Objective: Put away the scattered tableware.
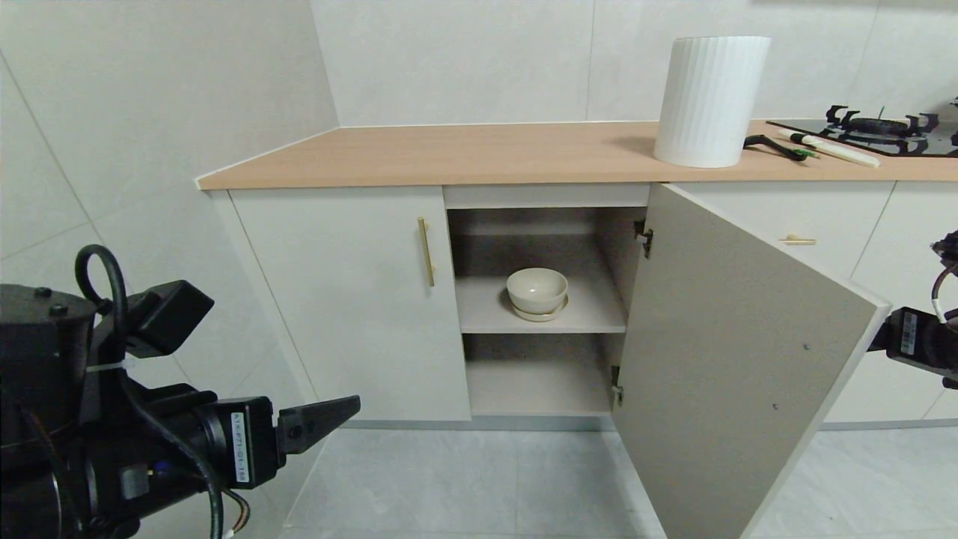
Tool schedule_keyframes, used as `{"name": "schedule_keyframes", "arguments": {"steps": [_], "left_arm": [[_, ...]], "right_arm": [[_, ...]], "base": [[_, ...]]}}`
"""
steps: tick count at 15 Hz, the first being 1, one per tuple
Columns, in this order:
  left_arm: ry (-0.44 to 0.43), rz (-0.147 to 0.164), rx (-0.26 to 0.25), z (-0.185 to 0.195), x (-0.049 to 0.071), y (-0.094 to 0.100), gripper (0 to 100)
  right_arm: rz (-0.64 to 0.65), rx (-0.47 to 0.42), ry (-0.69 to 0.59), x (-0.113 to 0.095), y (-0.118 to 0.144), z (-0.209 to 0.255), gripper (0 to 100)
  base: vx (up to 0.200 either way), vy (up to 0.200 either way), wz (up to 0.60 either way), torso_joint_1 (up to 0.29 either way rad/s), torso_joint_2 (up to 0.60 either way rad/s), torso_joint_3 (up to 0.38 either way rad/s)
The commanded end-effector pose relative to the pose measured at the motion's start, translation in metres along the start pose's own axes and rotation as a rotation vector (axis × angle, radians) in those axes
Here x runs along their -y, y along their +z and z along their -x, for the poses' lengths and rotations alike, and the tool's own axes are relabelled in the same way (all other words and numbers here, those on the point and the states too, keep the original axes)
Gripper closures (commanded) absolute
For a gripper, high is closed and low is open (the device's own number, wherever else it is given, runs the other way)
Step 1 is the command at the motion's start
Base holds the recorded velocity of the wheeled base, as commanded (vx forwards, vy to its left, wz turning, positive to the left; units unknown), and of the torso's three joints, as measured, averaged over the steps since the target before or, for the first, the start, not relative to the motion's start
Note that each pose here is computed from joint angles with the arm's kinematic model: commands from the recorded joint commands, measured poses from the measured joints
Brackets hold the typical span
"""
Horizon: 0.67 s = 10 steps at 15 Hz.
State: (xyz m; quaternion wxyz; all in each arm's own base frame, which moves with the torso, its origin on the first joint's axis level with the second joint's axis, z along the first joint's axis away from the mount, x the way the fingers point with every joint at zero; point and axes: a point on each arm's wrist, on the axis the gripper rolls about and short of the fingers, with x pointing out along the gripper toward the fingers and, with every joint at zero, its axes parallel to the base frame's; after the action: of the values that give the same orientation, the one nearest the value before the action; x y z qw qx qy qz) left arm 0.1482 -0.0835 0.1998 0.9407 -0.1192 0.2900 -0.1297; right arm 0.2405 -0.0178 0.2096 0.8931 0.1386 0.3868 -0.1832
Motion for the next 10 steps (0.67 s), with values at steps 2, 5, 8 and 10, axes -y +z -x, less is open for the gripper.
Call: {"name": "schedule_keyframes", "arguments": {"steps": [2, 5, 8, 10], "left_arm": [[0.001, 0.001, 0.0, 0.0, 0.0, 0.0, 0], [0.001, 0.001, 0.0, 0.0, 0.0, 0.0, 0], [-0.001, 0.001, 0.004, 0.001, 0.0, 0.001, 0], [-0.001, 0.001, 0.003, 0.001, 0.0, 0.0, 0]], "right_arm": [[-0.004, -0.011, 0.032, -0.013, -0.004, -0.006, 0], [0.007, -0.036, 0.043, -0.02, -0.01, -0.01, 0], [0.035, -0.05, 0.08, -0.033, -0.02, -0.01, 0], [0.06, -0.052, 0.111, -0.043, -0.025, -0.008, 0]], "base": [[0.0, 0.0, 0.0, 0.0, 0.0, 0.0], [0.0, 0.0, 0.0, 0.0, 0.0, 0.0], [0.0, 0.0, 0.0, 0.0, 0.0, 0.0], [0.0, 0.0, 0.0, 0.0, 0.0, 0.0]]}}
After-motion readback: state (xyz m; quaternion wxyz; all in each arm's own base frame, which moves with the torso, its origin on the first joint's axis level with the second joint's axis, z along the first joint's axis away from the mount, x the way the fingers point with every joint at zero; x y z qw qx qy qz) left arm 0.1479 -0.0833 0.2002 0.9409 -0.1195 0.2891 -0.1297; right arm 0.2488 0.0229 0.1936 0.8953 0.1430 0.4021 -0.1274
